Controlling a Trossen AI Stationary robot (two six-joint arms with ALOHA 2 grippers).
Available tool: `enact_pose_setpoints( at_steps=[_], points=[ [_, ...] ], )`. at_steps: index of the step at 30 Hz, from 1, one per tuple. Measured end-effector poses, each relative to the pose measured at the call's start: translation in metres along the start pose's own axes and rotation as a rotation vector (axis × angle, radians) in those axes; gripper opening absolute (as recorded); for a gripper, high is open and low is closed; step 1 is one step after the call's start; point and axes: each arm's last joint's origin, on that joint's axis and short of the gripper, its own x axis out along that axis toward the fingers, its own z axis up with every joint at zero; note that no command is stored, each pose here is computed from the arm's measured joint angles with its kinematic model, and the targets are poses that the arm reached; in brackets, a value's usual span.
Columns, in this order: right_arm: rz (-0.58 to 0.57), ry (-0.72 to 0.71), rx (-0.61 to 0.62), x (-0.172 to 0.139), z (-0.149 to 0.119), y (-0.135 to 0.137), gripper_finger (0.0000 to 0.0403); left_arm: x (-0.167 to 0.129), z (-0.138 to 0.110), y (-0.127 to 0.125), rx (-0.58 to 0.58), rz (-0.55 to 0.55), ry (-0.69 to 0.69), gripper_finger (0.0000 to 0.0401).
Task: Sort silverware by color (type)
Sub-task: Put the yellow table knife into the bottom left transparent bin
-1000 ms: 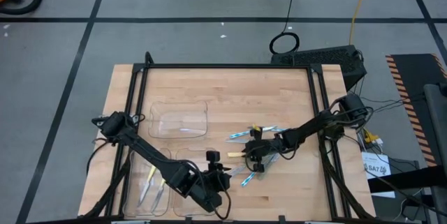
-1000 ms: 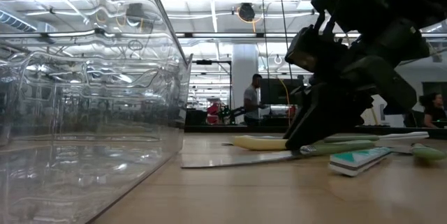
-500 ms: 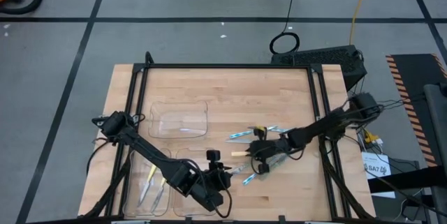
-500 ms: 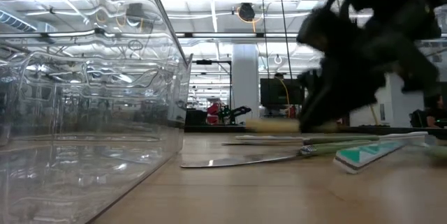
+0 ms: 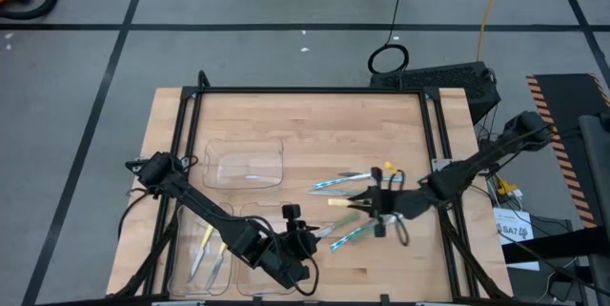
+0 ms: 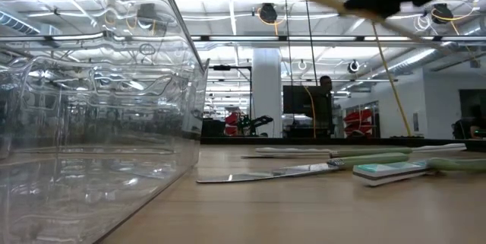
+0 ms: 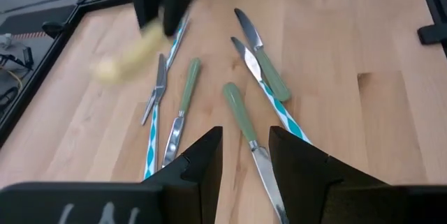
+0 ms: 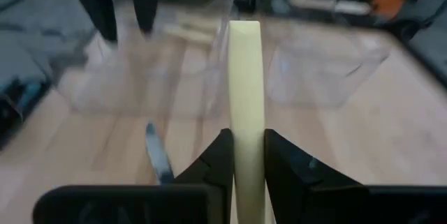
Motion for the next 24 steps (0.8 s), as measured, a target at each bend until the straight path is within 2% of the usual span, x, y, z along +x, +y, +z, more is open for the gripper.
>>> enact_pose_setpoints(
  at_steps=[5,12,21,24],
  points=[
    [-0.087,-0.121,-0.002,-0.023,0.011,0.007,0.0051,0.000,0.003,-0.001,-0.036,-0.007,-0.028,0.0127],
    [-0.156,-0.268,-0.020,-0.035,0.023,0.023,0.0051,0.005,0.010,-0.001,-0.062,-0.012,-0.083,0.0127],
    [-0.126,-0.427,-0.039,-0.030,0.033,0.045,0.0051,0.014,0.017,0.001,-0.119,-0.007,-0.136,0.0127],
    [-0.128,-0.471,-0.055,-0.026,0.034,0.052,0.0051,0.020,0.014,-0.002,-0.078,-0.006,-0.134,0.0129]
  ],
)
